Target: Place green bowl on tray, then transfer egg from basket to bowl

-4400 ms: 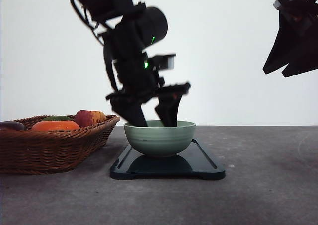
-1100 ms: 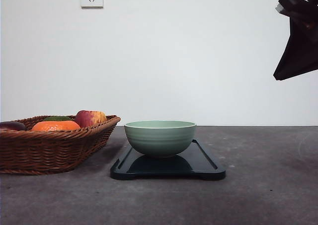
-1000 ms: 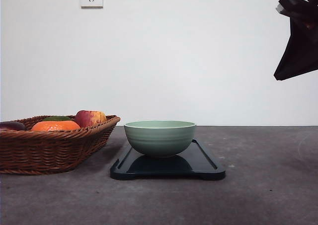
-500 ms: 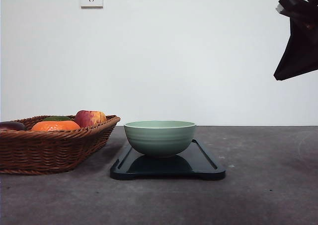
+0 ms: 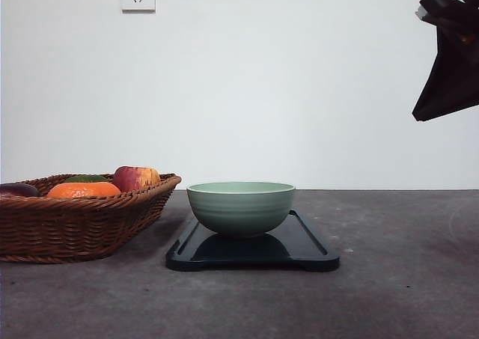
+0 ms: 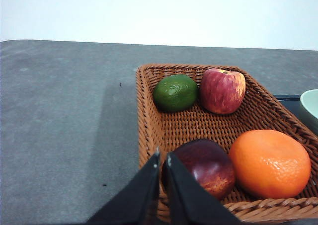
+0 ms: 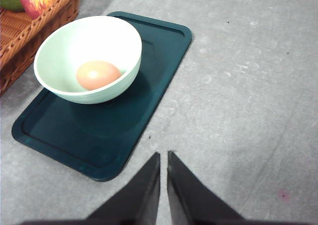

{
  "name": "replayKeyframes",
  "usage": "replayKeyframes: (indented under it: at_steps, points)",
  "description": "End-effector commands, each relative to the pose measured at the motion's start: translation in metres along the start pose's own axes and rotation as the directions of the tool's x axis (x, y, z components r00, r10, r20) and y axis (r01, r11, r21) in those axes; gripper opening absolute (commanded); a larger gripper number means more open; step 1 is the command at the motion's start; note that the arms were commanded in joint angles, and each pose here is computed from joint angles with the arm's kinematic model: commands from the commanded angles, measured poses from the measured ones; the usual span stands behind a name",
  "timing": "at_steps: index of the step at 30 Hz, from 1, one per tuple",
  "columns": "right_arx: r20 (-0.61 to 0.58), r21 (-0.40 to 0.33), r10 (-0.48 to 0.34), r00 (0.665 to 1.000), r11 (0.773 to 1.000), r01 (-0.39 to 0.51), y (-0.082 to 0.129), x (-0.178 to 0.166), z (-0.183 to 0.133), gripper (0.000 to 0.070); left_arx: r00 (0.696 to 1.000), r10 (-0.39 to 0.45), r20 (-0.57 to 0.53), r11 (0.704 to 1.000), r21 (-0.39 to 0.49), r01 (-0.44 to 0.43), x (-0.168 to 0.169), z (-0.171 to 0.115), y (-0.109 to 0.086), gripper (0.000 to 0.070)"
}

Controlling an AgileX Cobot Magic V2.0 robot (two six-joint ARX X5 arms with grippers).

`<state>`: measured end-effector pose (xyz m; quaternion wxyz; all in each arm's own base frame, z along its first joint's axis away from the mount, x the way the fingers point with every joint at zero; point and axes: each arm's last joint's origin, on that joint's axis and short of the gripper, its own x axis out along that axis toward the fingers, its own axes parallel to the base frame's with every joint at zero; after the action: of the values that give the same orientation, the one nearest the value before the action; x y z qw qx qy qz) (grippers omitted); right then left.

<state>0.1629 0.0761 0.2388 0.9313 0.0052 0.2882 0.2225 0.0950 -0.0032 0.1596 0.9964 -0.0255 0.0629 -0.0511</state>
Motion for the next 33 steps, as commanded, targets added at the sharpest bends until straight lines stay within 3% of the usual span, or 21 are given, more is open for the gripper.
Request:
replayKeyframes:
  at_steps: [1,4,6,10,15,25,33]
  points:
    - [0.012,0.0,0.005,1.0,1.0,-0.005,0.001,0.0,0.003,0.0016,1.0,0.002,-0.006,1.0,-0.005,-0.002,0.002,-0.005,0.001,0.0013]
    - [0.031,-0.111,-0.039,0.999,0.993,0.042,0.0,-0.004,0.002,0.0016,1.0,0.002,-0.007,1.0,-0.006,-0.002,0.002,-0.005,0.001,0.0013]
    - [0.053,-0.121,-0.093,0.994,0.988,0.099,-0.004,-0.007,-0.001,0.0016,1.0,0.002,-0.007,1.0,-0.006,-0.002,0.002,-0.005,0.001,0.0013]
    - [0.146,-0.08,-0.163,0.976,0.981,0.176,-0.016,-0.016,-0.019,0.0016,1.0,0.002,-0.006,1.0,-0.005,-0.002,0.002,-0.005,0.001,0.0013]
    - [0.3,-0.012,-0.254,0.919,0.963,0.27,-0.033,-0.025,-0.054,0.0016,1.0,0.002,-0.007,1.0,-0.006,-0.002,0.002,-0.005,0.001,0.0013]
    - [0.427,0.081,-0.381,0.82,0.919,0.385,-0.049,-0.03,-0.105,0.0016,1.0,0.002,-0.006,1.0,-0.005,-0.002,0.002,-0.005,0.001,0.0013]
    - [0.449,0.088,-0.395,0.802,0.912,0.401,-0.048,-0.034,-0.114,0.0016,1.0,0.002,-0.006,1.0,-0.005,-0.002,0.002,-0.005,0.001,0.0013]
